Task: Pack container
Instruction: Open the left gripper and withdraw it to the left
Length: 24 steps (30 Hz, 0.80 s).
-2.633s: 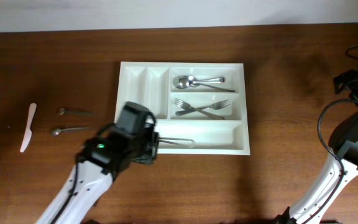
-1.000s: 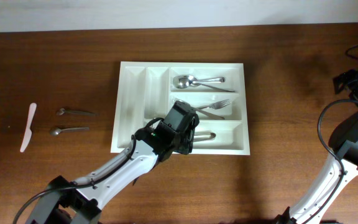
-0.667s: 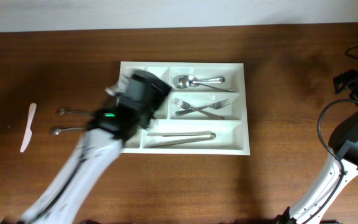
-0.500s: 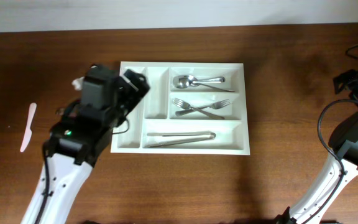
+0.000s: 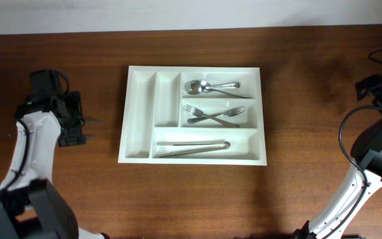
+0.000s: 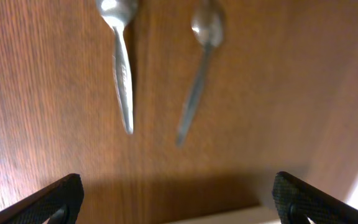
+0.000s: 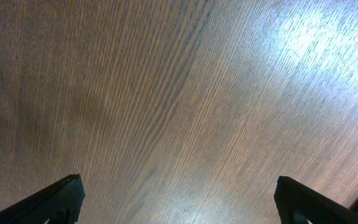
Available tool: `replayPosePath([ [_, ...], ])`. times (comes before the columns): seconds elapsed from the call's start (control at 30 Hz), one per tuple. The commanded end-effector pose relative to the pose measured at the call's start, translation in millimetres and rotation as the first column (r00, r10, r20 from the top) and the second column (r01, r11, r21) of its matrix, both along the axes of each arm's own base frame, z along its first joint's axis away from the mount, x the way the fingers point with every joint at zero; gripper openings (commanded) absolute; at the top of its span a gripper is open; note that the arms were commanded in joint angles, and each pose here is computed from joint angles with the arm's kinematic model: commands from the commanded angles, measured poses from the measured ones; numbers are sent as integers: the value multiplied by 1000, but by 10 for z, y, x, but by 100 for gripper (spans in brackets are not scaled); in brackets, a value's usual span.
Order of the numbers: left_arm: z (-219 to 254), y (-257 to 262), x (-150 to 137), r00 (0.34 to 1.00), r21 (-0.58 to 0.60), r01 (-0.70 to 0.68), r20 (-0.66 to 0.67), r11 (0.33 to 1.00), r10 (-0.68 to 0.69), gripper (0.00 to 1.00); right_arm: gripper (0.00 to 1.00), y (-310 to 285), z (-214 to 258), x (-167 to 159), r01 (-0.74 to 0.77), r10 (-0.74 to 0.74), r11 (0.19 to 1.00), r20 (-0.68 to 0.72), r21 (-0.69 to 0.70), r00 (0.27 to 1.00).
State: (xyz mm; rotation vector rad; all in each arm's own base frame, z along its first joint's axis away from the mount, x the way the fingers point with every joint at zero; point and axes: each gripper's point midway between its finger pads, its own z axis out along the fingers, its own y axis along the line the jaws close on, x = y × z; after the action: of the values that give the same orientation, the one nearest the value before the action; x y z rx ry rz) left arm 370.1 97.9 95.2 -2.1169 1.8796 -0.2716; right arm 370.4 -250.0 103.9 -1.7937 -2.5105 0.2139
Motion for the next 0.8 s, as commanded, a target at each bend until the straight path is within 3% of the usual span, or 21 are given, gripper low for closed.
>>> replayPosePath([
  [0.0,-211,40,-33,997,-26,56,-52,998,-57,99,99,-4,206,13,-3,5,999,39,-34,999],
  [0.23,-433,159,-138,984,27,101,-152,995,-96,99,99,-4,206,13,-3,5,999,39,-34,999],
  [0.4,-599,195,-300,974,-24,14,-224,1000,-19,99,99,-4,206,13,-3,5,999,39,-34,999],
  [0.77,-758,425,-387,966,-44,-87,-248,995,74,99,99,-4,206,13,-3,5,999,39,-34,999],
])
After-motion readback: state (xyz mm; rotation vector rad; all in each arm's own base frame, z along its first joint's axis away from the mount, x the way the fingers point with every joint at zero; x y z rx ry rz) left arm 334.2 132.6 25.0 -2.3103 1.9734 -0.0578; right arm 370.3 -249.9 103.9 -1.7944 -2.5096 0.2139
